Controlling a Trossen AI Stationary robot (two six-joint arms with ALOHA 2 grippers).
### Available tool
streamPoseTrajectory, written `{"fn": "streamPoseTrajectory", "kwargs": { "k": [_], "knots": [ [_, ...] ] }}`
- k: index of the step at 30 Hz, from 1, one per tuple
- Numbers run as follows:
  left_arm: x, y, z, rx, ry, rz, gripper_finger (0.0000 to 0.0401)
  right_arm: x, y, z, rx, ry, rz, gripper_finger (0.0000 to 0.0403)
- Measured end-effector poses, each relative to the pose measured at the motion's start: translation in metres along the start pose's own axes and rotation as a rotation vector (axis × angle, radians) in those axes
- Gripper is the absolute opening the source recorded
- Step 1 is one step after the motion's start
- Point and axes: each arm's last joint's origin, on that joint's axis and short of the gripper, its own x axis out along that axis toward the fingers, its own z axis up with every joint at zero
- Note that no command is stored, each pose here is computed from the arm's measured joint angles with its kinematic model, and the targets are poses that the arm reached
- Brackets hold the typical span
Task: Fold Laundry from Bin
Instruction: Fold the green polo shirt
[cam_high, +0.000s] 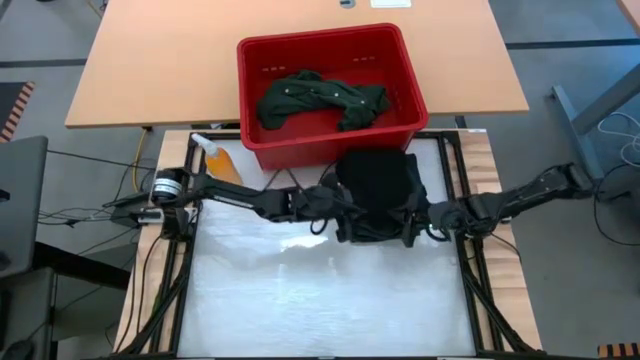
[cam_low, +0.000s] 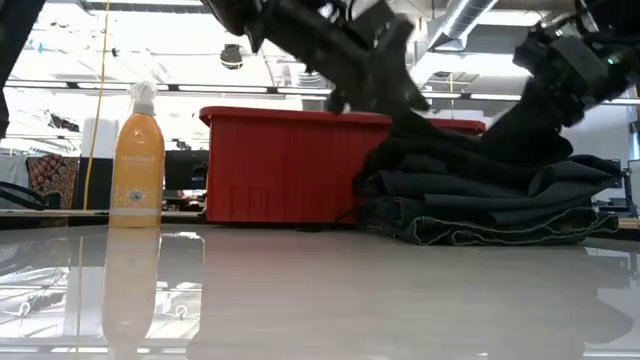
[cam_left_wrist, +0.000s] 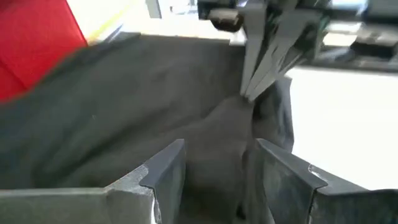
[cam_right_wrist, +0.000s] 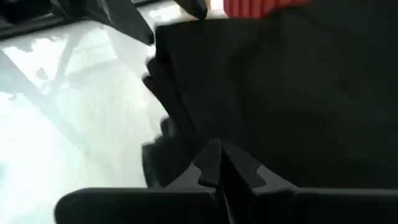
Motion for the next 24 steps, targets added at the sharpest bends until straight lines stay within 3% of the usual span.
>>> {"fn": "streamPoseTrajectory", "kwargs": {
  "k": [4, 7, 11, 15, 20, 24],
  "knots": [
    [0.007, 0.002, -0.011, 0.014, 0.054, 0.025, 0.018, 0.0, 0.001, -0.004, -0.005, 0.005, 0.003, 0.0027],
    [0.0, 0.01, -0.008, 0.029, 0.09, 0.041, 0.018, -0.003, 0.003, 0.007, -0.037, -0.037, 0.016, 0.0026],
    [-0.032, 0.02, 0.026, 0.117, 0.036, 0.042, 0.018, -0.013, 0.007, 0.041, -0.126, -0.151, 0.026, 0.0032],
    [-0.07, 0.037, 0.06, 0.235, -0.035, 0.151, 0.018, -0.024, 0.005, 0.08, -0.261, -0.304, -0.027, 0.0034],
    [-0.115, 0.097, 0.097, 0.285, -0.133, 0.342, 0.018, -0.03, -0.01, 0.12, -0.373, -0.444, -0.177, 0.0027],
    [-0.138, 0.178, 0.102, 0.104, -0.174, 0.455, 0.018, -0.024, -0.035, 0.147, -0.371, -0.482, -0.231, 0.0025]
  ]
}}
